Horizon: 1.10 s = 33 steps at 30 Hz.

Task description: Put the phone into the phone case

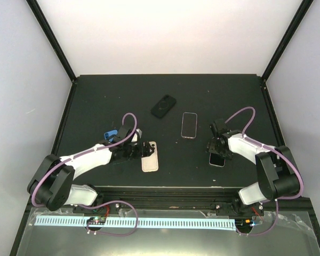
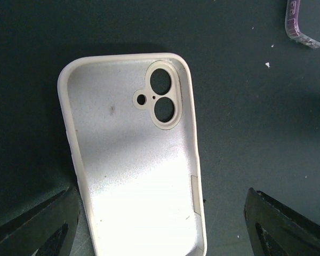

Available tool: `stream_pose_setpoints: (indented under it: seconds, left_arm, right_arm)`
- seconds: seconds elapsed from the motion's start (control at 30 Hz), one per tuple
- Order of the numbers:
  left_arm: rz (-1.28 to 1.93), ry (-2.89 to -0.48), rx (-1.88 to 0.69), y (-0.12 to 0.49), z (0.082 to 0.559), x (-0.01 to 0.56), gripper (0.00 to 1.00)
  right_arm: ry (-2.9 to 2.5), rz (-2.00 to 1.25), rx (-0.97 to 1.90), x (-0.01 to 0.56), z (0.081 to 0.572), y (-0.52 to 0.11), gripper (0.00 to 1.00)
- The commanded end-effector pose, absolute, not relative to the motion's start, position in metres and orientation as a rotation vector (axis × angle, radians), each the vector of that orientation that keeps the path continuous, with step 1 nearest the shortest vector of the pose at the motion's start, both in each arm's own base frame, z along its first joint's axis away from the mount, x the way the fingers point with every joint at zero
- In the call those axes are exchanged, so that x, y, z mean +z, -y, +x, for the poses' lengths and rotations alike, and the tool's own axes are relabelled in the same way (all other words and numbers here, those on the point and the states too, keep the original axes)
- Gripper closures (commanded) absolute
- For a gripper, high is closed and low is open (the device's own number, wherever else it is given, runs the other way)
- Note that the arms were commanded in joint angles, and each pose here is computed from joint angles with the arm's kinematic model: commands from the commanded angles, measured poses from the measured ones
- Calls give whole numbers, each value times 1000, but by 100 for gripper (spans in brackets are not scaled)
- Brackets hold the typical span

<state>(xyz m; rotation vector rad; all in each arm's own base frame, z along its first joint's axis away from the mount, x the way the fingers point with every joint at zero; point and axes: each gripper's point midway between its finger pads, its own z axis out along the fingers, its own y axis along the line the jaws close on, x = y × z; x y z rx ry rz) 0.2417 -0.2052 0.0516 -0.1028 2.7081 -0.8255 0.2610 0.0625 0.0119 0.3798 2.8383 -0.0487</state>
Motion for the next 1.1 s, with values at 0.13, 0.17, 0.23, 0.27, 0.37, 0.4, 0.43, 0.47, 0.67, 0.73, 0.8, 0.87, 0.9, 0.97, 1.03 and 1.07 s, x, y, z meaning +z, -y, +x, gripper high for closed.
stream_pose_setpoints:
  seconds: [0.13,0.17,0.23,0.27,0.37,0.4,0.43,0.47,0.67,0.73,0.8,0.87,0.9,0.97,1.03,1.07]
  left_arm:
    - [-96,-2679,-829,204,242,52,16]
    - [-95,-2677,-828,204,241,51,17]
    - [-97,-2680,-827,205,241,48,17]
    - [-99,-2684,-827,205,242,47,17]
    - [-98,-2684,-841,209,243,45,18]
    - [-91,-2681,-852,212,244,44,18]
    - [-85,-2682,-867,215,244,43,18]
    - [-69,-2682,-889,219,243,43,18]
    - [-23,-2671,-991,241,242,46,21]
    - [-15,-2666,-1019,246,240,48,21]
    - [-23,-2659,-1017,245,242,50,21]
    - [-53,-2657,-980,240,243,50,21]
    - [-65,-2653,-971,237,243,51,20]
    - [-97,-2638,-976,231,243,54,19]
    - [-125,-2608,-1012,227,244,59,16]
    - [-132,-2595,-1032,225,243,63,15]
  right_arm:
    - [-2921,332,2,2,246,-74,27]
    - [-2920,319,12,2,246,-76,28]
    - [-2917,299,22,4,246,-80,29]
    - [-2916,289,32,4,246,-82,29]
    - [-2914,240,80,6,244,-93,30]
    - [-2912,222,96,7,243,-98,30]
    - [-2910,203,121,8,243,-103,30]
    - [-2907,165,170,10,242,-113,30]
    - [-2861,47,371,27,242,-150,32]
    - [-2836,14,438,36,243,-163,32]
    - [-2808,-15,502,46,245,-175,32]
    - [-2775,-60,573,55,246,-189,32]
    - [-2755,-91,614,60,246,-197,32]
    - [-2716,-155,701,70,246,-213,32]
    - [-2678,-213,759,79,247,-226,33]
    - [-2661,-237,781,82,247,-232,33]
